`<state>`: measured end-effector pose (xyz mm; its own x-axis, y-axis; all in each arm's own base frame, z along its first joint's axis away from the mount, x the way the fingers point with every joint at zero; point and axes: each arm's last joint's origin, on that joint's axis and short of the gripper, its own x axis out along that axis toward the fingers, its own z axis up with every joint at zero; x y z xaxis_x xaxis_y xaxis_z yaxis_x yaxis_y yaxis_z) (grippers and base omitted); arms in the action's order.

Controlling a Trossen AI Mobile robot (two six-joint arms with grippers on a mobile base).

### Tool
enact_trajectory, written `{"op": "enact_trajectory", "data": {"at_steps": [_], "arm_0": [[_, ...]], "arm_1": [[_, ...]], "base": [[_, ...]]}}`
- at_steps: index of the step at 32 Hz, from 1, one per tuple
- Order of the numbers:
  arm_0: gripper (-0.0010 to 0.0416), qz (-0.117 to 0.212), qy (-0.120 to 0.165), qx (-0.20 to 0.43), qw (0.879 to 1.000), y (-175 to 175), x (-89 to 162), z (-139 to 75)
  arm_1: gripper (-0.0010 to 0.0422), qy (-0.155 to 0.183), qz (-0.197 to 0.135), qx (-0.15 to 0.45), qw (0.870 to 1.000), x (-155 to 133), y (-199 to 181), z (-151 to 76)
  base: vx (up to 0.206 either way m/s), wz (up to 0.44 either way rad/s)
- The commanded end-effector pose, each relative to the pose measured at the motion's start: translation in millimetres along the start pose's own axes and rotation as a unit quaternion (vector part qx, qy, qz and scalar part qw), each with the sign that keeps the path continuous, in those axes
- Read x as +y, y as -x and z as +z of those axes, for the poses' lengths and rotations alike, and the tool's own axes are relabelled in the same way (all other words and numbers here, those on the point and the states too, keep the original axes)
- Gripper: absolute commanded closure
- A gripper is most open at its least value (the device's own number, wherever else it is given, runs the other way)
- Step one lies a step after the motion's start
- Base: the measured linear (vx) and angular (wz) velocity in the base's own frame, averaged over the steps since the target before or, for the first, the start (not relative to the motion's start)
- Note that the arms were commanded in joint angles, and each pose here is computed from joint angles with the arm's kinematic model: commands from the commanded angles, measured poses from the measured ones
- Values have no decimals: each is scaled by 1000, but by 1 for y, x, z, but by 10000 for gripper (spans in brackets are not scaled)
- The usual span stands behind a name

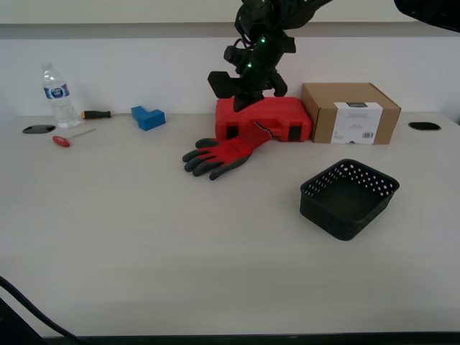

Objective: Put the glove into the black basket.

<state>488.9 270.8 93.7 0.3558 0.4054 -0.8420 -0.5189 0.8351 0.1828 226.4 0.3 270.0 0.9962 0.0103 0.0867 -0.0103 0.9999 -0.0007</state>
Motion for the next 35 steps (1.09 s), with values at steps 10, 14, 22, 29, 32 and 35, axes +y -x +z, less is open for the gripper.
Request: {"op": "enact_trajectory", "data": {"at_steps": [10, 14, 22, 29, 32, 35], "arm_0": [[373, -28, -73, 27, 997, -20, -36, -23], [286, -35, -79, 11, 996, -28, -38, -24], [180, -100, -42, -29, 994, -32, -46, -18], [178, -115, -46, -28, 992, -31, -59, -21], [180, -121, -44, -34, 991, -30, -64, -20], [182, -123, -48, -25, 991, -35, -70, -25]], "arm_1": [[412, 0, 0, -2, 1000, 0, 0, 1], [412, 0, 0, 1, 1000, 0, 0, 0], [412, 0, 0, 1, 1000, 0, 0, 0], [412, 0, 0, 1, 1000, 0, 0, 0], [412, 0, 0, 1, 1000, 0, 0, 0], [412, 0, 0, 2, 1000, 0, 0, 0]], "base": [[0, 0], [0, 0], [0, 0], [0, 0], [0, 0], [0, 0]]}}
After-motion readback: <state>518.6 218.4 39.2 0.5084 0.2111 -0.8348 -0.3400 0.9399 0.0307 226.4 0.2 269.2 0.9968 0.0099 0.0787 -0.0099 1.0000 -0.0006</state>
